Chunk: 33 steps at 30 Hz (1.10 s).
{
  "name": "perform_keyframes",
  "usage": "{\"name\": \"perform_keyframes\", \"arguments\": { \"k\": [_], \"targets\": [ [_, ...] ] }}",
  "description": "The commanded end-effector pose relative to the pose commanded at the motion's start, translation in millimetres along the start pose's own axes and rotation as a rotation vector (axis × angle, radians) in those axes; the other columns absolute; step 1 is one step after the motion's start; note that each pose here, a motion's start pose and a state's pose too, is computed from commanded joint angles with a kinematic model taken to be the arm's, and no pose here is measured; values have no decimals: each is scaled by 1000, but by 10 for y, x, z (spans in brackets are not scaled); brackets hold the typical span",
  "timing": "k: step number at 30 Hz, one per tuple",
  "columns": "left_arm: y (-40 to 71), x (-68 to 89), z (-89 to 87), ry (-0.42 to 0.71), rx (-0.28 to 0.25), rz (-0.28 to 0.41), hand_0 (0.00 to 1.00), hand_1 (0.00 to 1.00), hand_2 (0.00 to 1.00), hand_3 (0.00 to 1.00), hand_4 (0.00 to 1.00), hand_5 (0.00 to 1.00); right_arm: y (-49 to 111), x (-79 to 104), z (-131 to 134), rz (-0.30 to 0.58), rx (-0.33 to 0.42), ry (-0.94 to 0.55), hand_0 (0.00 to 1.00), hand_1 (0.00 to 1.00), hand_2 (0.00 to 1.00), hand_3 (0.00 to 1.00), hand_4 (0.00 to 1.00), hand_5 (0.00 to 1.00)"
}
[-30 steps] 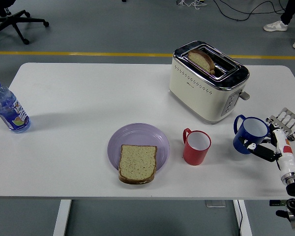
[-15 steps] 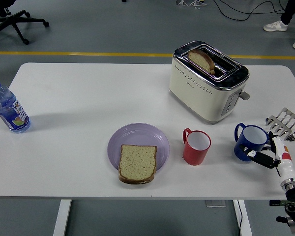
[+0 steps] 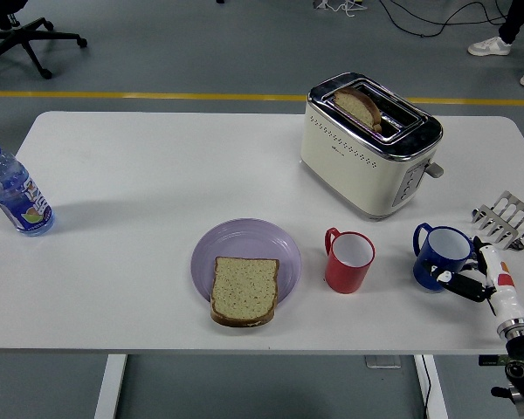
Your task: Pick up the cup,pour liquid into bread,place the cup on the desk
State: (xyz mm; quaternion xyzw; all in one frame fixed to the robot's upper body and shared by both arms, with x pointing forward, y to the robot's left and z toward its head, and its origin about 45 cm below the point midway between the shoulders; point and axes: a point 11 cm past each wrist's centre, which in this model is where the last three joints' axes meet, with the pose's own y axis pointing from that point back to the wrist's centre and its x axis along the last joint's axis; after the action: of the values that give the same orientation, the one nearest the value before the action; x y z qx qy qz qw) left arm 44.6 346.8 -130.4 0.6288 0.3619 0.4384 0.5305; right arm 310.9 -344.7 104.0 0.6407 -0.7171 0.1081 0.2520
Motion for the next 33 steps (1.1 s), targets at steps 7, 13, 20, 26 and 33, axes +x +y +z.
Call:
{"name": "perform_keyframes", "arguments": {
  "k": [7,13,20,26,33],
  "targets": [
    [0,2,3,-1,-1,1,677,741,753,645,405,998,-2,18,17,5,-1,26,185,180,378,485,695,11],
    [0,2,4,0,-1,2,676,740,754,645,405,998,-3,23,17,3,1,54,199,156,374,477,819,99],
    [1,3,6,-1,-1,2,677,741,754,645,406,998,6,23,48,-6,-12,87,257,194,397,496,852,128],
    [-1,-5,-5,-2,2,0,675,740,753,646,406,998,19,33,85,-9,-28,122,282,228,422,518,863,141],
    [-3,-14,-24,-5,6,-1,676,740,753,646,405,998,45,31,103,-12,-30,130,290,232,440,525,875,157]
  ]
}}
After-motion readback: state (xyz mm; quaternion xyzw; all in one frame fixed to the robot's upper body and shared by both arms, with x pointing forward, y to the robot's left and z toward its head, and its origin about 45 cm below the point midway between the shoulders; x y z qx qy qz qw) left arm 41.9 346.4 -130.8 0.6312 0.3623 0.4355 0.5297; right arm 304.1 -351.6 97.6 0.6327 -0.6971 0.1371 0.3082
